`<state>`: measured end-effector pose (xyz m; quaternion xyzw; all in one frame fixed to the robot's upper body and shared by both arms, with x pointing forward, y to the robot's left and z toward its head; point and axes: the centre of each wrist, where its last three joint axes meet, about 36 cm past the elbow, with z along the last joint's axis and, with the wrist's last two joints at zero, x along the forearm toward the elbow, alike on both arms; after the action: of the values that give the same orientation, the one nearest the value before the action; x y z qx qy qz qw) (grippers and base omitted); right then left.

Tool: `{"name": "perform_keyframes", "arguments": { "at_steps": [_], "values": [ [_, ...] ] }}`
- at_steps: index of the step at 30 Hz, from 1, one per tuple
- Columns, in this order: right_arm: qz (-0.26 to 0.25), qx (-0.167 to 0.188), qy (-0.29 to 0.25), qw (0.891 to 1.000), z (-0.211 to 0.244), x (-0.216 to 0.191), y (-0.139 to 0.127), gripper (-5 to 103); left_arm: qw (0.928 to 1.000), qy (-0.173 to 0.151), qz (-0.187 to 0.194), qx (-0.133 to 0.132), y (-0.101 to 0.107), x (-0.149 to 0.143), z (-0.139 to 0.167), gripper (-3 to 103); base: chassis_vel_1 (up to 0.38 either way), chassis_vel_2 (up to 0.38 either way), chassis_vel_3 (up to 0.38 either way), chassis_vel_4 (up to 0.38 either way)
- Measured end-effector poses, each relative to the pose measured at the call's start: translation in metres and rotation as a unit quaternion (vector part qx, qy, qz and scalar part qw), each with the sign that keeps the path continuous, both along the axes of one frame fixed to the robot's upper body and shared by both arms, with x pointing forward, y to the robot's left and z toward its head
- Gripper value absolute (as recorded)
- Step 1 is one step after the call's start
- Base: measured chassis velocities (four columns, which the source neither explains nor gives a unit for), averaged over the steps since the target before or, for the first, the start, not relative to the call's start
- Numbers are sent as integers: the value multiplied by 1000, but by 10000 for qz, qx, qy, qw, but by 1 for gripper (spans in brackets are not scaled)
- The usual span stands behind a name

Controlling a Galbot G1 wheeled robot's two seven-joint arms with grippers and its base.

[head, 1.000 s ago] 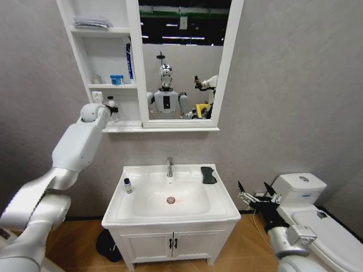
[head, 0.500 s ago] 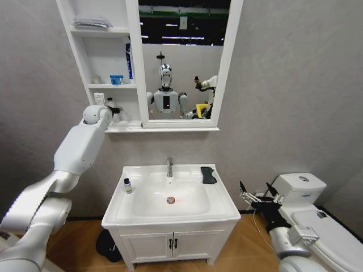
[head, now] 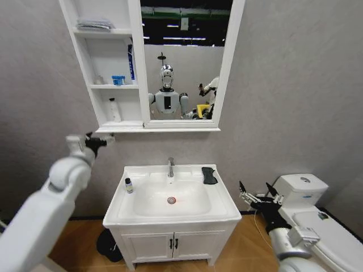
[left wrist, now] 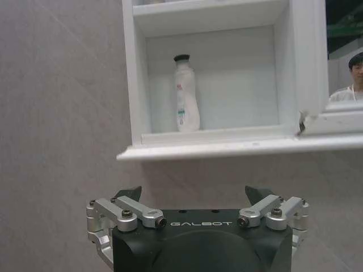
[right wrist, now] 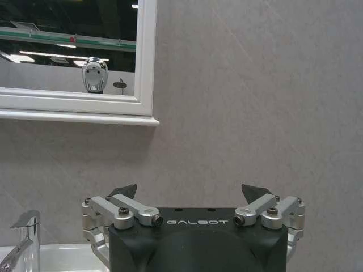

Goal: Move facial cleanser and shampoo from washbasin to cabinet, then wipe washbasin with towel.

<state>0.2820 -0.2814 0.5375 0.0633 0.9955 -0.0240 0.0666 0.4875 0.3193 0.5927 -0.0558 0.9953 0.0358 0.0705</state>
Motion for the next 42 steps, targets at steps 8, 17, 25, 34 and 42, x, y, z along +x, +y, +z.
{"name": "perform_keyframes", "arguments": {
  "at_steps": [8, 17, 25, 34, 42],
  "values": [
    [3, -15, 20, 10000, 1, -4, 1, 100, 9988, 472, -38, -88, -29, -13, -135, 100, 0, 0, 0, 0],
    [-7, -10, -31, 10000, 3, -4, 0, 100, 9943, 1067, -8, -32, -52, 11, -209, 100, 0, 0, 0, 0],
    [-5, -2, -86, 10000, -1, -3, -4, 100, 9900, 1353, 381, -90, -60, 48, -237, 100, 0, 0, 0, 0],
    [42, 84, -92, 9999, 3, -4, -1, 100, 9863, 1526, 628, -54, -62, 70, -238, 100, 0, 0, 0, 0],
    [51, 107, -85, 9999, 3, -4, -1, 100, 9832, 1712, 625, -82, -59, 84, -243, 88, 0, 0, 0, 0]
  ]
}}
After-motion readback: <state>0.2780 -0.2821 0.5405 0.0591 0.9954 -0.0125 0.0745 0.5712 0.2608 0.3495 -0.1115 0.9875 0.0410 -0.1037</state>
